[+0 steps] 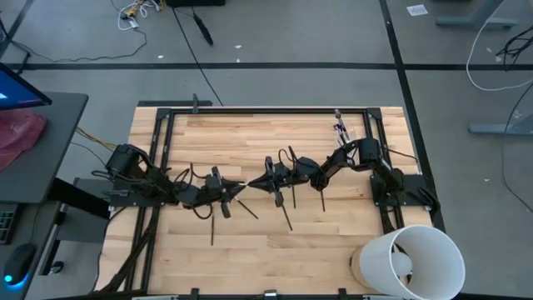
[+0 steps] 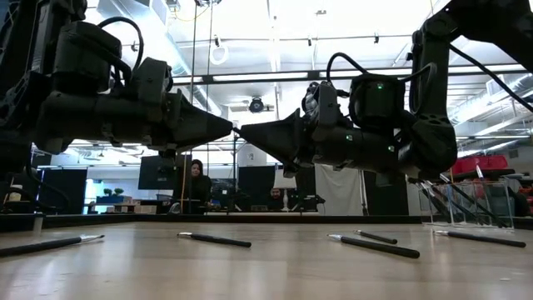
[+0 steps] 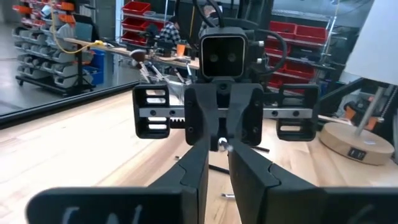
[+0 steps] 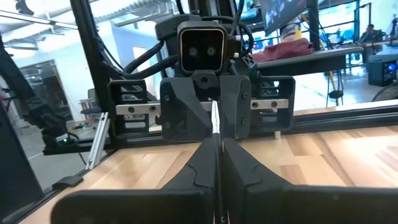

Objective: Put items in baskets/containers
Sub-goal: Put the liner brush into the transparent organizer

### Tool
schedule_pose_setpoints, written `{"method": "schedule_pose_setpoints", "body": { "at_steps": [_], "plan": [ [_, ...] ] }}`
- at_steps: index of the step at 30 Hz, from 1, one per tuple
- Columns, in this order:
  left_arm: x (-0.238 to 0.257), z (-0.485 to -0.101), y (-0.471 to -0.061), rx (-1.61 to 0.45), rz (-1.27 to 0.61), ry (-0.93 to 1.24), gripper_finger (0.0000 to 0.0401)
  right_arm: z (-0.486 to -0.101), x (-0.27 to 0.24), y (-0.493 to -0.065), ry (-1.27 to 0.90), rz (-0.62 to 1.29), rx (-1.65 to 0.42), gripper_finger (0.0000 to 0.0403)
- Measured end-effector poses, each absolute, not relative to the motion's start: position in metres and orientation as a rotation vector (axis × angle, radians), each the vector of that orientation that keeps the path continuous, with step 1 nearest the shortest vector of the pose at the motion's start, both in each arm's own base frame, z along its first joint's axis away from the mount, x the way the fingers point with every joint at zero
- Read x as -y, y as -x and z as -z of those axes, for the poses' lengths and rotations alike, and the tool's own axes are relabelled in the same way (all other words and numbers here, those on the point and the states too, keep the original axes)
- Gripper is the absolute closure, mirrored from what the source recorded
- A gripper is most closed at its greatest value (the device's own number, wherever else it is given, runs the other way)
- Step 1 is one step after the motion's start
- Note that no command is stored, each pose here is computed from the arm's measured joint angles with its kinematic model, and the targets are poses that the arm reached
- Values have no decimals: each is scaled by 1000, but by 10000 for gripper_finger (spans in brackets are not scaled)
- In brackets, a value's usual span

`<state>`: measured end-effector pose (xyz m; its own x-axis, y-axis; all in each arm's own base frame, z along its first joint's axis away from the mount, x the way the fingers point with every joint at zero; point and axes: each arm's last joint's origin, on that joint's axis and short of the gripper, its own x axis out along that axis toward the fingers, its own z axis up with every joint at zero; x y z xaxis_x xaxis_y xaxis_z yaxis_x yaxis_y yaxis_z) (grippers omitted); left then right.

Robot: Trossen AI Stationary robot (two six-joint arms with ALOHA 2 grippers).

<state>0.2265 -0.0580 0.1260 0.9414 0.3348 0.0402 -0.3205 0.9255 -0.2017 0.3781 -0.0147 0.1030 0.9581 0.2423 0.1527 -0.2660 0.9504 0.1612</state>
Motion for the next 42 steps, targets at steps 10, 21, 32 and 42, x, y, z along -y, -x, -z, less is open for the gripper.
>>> {"method": "schedule_pose_setpoints", "body": {
  "at_steps": [10, 21, 32, 42],
  "plan": [
    [61, -132, -234, 96, -295, 171, 353, -103, 14, -378, -182, -266, 135, 394],
    [64, -132, -235, 93, -280, 157, 383, -103, 14, -378, -185, -271, 131, 394],
    [65, -127, -235, 31, -242, 176, 387, -99, 31, -375, -288, -304, -56, 289],
    [58, -137, -236, -22, -156, 218, 387, -148, 21, -350, -79, -126, -470, 220]
  ]
}}
